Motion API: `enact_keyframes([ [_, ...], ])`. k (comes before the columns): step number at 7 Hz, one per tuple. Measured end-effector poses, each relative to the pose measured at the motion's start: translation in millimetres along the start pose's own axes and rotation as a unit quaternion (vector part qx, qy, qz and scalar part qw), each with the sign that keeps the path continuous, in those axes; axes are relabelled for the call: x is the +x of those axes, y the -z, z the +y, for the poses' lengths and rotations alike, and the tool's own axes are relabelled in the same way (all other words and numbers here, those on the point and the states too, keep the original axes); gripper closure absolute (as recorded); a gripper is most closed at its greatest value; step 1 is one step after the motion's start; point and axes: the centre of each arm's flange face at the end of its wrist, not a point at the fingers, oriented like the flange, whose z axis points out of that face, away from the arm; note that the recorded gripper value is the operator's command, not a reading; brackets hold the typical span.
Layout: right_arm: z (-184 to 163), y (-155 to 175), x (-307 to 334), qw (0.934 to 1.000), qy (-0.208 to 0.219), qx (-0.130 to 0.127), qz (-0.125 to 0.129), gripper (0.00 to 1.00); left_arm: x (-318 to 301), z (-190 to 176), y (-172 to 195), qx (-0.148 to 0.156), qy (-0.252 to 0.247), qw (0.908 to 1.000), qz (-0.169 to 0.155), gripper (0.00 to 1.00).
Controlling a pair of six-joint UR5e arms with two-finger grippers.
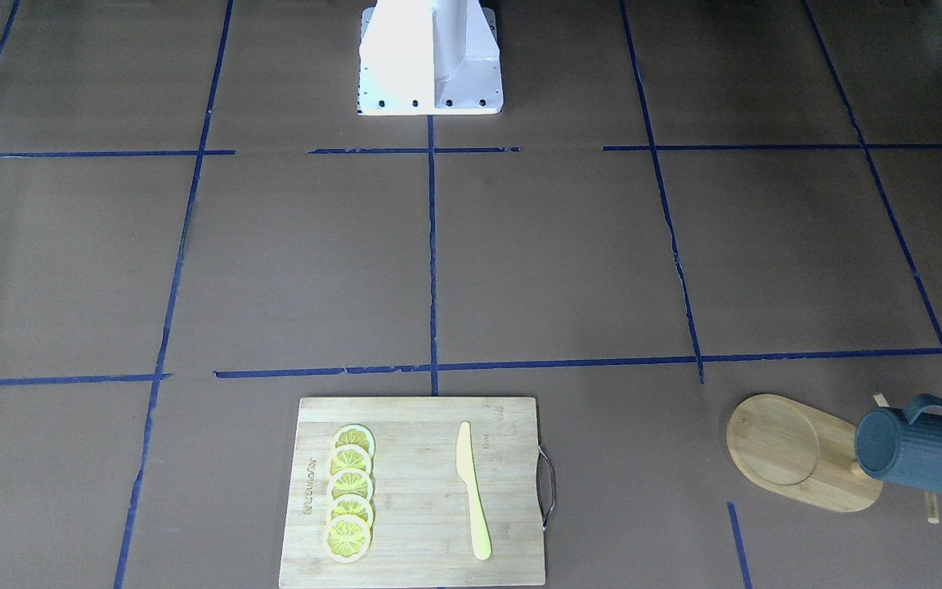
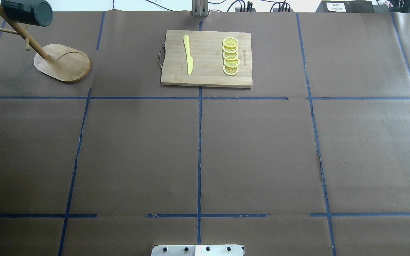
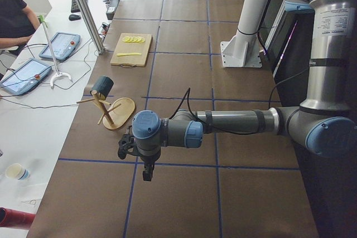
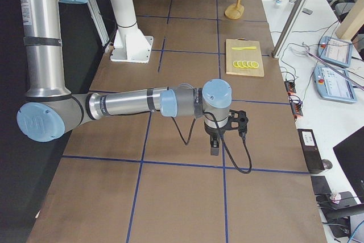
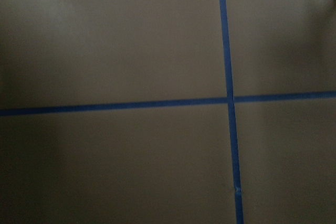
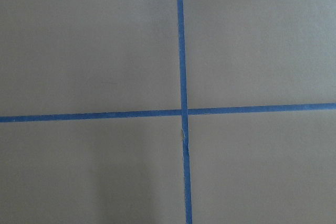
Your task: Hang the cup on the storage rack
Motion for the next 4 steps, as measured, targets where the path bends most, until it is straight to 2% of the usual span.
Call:
enact_keyframes([
  [1,2.2,-9.3,7.3,0.9999,0.002,-0.011,-0.011,0.00,2.2,-5.8,-1.6,-0.024,-0.004,0.9997,0.004,0.00],
  [2,7.0,-20.7,16.7,0.9994,0.010,-0.022,-0.023,0.00,4.3,-11.0,-0.8,-0.034,-0.007,0.9994,0.007,0.00],
  [4,26.7,-40.6,37.3,0.9983,0.021,-0.041,-0.035,0.00,4.2,-11.7,-1.9,-0.039,-0.006,0.9992,0.009,0.00],
])
